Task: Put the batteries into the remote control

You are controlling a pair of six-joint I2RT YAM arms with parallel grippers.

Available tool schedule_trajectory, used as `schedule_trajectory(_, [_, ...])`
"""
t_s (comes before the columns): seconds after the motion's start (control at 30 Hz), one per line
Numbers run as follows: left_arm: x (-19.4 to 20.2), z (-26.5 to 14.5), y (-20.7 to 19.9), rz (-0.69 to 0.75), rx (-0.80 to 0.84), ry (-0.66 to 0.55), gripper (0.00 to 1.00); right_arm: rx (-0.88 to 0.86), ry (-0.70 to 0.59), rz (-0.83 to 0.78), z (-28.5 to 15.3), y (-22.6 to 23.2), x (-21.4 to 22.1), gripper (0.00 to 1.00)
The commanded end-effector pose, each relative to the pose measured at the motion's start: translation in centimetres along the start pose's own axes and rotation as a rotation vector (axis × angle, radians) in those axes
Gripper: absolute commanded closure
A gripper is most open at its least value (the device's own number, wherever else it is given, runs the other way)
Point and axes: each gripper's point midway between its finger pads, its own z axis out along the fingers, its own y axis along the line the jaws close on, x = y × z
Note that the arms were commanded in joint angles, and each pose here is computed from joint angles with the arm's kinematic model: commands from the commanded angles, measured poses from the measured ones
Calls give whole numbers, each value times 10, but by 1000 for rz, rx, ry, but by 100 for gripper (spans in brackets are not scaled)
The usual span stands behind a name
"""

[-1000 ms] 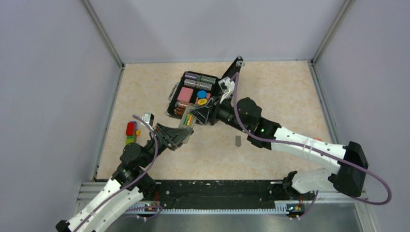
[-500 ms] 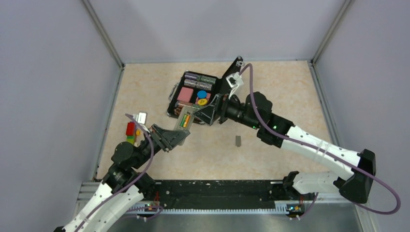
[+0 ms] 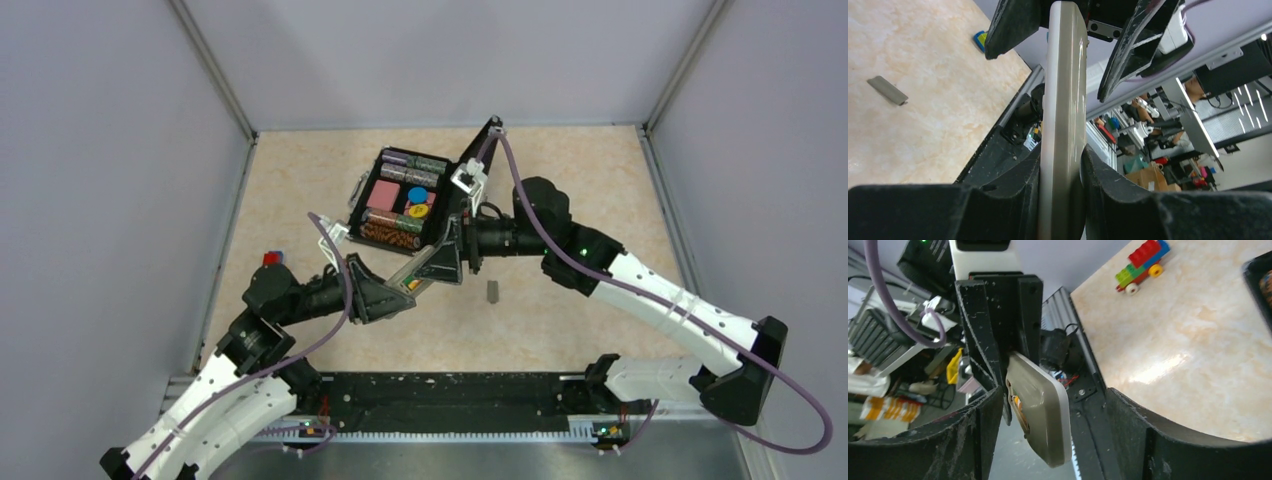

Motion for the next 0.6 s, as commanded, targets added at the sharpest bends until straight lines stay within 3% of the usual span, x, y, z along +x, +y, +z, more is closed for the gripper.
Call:
schedule_trajectory(0.0, [-6,-3,-35,112,132,29,100,-108,71,3,-6,17,15,32])
schedule_trajectory(0.23, [-3,-5,-40,101,166,40,97,-138,51,81,-10,18,26,69])
schedule_trajectory(0.4, [-13,-7,-38,80,145,-45,50,-109,15,154,-13,11,33,87])
schedule_trajectory(0.5, [-20,-11,-21,57,36,-118,35,-53,-1,201,-16,0,40,91])
schedule_trajectory(0.57, [-25,-17,2,38,-85,-179,31,-3,-9,235,-20,-9,46,92])
